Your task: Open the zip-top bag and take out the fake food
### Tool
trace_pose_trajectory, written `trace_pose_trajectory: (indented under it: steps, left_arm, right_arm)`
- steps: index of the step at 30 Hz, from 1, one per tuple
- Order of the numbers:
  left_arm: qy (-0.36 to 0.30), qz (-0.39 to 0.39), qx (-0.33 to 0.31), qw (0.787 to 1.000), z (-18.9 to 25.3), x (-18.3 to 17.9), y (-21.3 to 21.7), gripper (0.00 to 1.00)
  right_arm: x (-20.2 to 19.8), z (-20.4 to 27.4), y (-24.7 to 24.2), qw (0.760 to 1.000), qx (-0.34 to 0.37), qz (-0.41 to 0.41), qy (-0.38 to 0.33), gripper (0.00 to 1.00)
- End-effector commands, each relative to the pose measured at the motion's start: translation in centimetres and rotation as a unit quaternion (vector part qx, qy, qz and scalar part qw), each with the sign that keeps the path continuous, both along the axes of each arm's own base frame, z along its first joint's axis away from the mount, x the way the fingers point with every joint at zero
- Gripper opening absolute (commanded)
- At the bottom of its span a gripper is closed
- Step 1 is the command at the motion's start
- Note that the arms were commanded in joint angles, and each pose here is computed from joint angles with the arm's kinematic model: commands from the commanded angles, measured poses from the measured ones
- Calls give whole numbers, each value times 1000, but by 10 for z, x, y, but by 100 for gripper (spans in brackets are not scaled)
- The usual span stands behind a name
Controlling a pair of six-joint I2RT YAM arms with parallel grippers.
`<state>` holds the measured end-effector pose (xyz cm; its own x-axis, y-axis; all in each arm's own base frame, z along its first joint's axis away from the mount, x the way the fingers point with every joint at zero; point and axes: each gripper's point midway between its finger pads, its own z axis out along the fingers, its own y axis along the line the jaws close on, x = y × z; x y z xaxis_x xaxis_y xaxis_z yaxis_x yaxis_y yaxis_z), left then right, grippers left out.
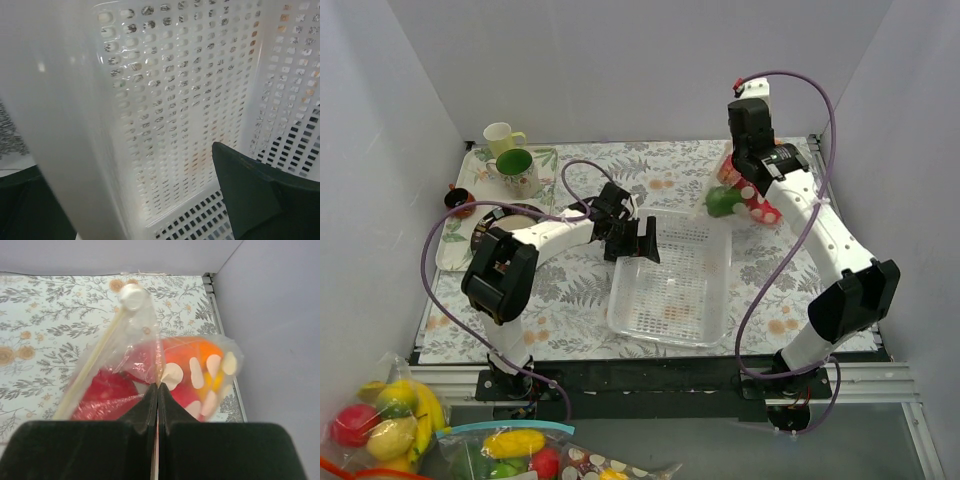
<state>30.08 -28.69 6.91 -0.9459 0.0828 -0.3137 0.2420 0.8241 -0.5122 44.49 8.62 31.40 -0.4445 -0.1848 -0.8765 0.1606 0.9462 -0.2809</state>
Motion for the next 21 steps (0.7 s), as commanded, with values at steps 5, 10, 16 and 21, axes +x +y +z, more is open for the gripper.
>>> trace_pose_trajectory:
  steps: [5,10,16,21]
  left_arm:
    - [90,-34,-81,992,8,-24,-51,98]
    - [84,-68,-132,985,37,-27,-78,98]
    - [37,-124,-197,972,110,-16,-83,98]
    - [-29,-84,-190,978,145,12,-43,98]
  right_arm:
    - [-38,126,-4,989,71,34,-122,1]
    - [-65,152,9,979,125,87,-134,1]
    - [-96,158,38,957,196,169,-132,1]
    - [-109,162,54,945,220,210,-122,1]
